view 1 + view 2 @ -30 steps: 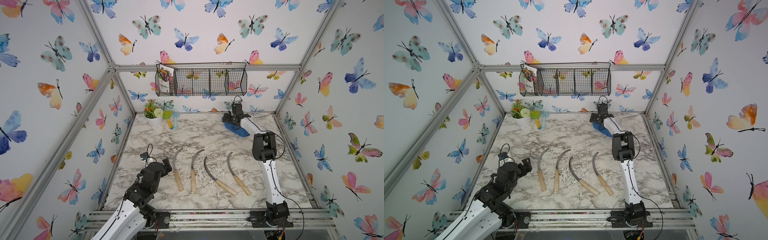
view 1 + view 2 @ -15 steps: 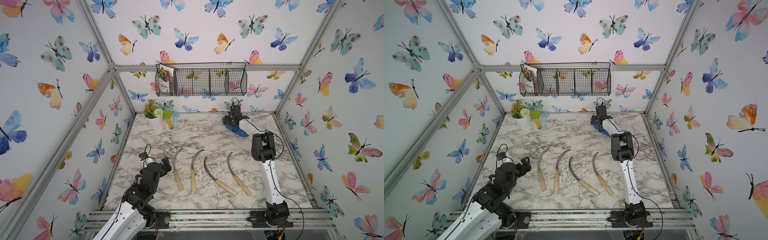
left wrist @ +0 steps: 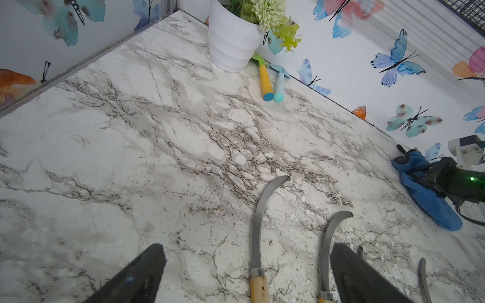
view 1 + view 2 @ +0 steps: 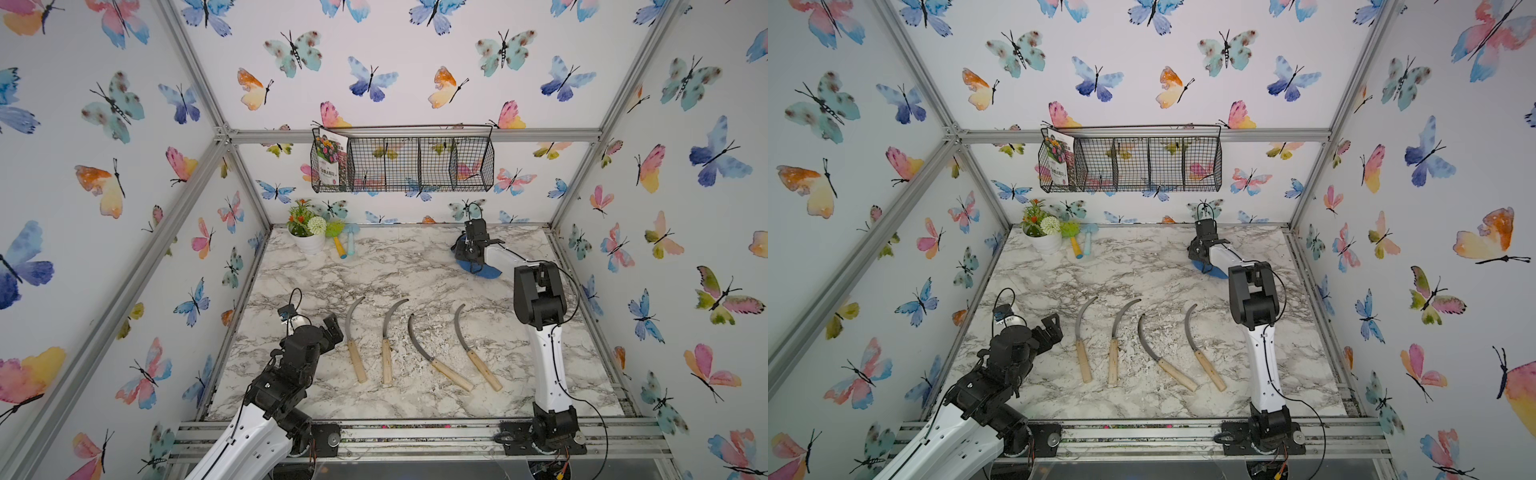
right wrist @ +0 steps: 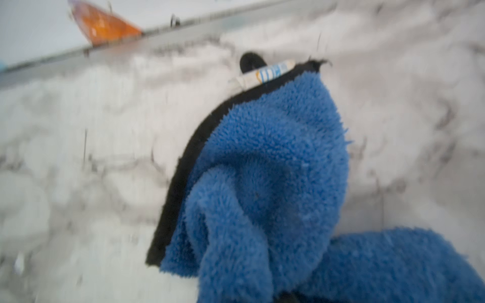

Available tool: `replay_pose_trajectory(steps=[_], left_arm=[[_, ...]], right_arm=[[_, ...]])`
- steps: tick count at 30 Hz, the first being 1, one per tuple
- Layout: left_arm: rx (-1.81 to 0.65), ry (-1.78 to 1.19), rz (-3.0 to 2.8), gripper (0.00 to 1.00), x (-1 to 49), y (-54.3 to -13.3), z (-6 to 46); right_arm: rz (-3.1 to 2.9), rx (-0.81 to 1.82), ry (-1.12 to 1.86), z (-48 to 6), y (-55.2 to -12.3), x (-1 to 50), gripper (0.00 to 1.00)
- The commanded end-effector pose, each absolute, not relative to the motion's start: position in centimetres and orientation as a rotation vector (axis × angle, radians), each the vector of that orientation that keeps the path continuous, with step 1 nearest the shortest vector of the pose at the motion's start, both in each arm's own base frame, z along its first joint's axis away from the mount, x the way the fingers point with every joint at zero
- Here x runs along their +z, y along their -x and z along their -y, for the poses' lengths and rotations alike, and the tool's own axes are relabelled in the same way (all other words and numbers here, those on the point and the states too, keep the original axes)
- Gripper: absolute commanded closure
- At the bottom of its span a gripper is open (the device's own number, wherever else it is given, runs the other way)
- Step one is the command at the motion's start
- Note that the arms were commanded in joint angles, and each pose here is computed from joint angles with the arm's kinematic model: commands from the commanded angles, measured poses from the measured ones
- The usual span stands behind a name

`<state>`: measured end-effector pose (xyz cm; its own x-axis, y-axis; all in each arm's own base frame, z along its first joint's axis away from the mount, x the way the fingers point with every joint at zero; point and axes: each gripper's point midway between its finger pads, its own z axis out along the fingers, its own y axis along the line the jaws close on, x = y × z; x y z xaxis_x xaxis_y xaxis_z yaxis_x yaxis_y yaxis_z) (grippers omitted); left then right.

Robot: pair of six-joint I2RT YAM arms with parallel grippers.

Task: Wipe small sickles with rags
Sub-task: Pick up the rag from the center of the board.

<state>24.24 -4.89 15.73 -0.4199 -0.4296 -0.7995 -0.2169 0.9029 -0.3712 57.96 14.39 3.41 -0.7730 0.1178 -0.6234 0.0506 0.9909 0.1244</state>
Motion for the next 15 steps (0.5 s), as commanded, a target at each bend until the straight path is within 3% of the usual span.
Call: replay_pose_trajectory(steps=[1,7,15], left_arm=[[-0.257,0.466,-2.01,0.01,16.0,-24.3,4.8],[-0.242,0.461,-2.016,0.01,15.8,-24.5,4.9],[-0.284,0.397,-2.058,0.03,15.9,-24.5,6.2]], right_arm=[[-2.366,0.225,-0.058,-15.2,-55.4,8.9,0.97],[-2.123,0.38,-0.067,-14.3,-48.3,17.5,0.98],[-2.0,0.498,-0.16,-11.8,-38.5,21.0,0.98]])
